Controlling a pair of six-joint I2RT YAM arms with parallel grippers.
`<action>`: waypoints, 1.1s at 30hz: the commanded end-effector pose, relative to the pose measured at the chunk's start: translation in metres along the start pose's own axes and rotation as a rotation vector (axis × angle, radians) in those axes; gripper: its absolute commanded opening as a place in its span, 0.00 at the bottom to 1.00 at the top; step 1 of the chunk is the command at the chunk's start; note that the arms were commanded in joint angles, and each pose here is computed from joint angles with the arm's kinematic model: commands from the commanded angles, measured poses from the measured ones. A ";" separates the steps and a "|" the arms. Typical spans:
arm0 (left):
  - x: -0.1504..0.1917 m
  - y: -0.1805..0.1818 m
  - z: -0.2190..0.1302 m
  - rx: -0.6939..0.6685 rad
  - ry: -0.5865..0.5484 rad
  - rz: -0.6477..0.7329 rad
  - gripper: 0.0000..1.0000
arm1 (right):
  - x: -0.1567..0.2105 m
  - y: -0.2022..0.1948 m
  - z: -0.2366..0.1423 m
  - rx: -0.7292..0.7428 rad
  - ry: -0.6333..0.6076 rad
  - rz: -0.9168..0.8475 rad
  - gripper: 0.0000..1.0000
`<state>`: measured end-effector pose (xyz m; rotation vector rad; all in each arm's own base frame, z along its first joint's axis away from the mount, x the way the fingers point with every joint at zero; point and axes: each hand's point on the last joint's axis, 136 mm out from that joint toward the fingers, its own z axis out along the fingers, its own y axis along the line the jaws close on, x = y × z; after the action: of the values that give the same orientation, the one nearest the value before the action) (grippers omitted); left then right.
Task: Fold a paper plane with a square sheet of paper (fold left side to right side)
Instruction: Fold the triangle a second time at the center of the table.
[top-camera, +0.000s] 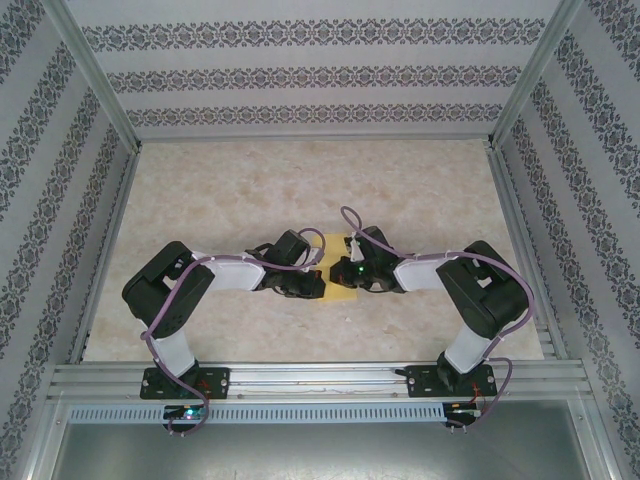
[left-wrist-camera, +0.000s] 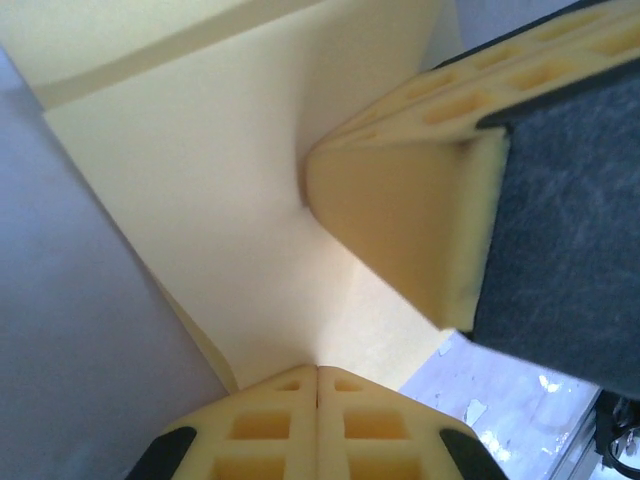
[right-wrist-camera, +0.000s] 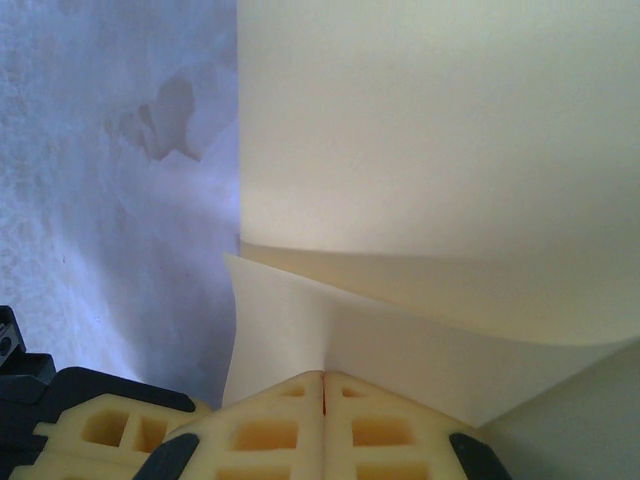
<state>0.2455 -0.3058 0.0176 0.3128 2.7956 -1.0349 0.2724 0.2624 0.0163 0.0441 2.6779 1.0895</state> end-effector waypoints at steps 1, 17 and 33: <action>0.028 0.034 0.007 -0.140 0.081 -0.036 0.01 | -0.009 -0.023 -0.004 0.066 -0.020 0.005 0.00; 0.025 0.029 0.007 -0.115 0.067 -0.031 0.01 | -0.052 -0.059 -0.027 0.096 -0.073 0.061 0.00; 0.013 0.014 0.000 -0.082 0.038 -0.009 0.01 | -0.030 0.000 -0.047 -0.040 -0.084 -0.001 0.00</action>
<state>0.2459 -0.3061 0.0184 0.3130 2.7939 -1.0352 0.3064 0.2180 0.0672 0.0747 2.5391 1.0799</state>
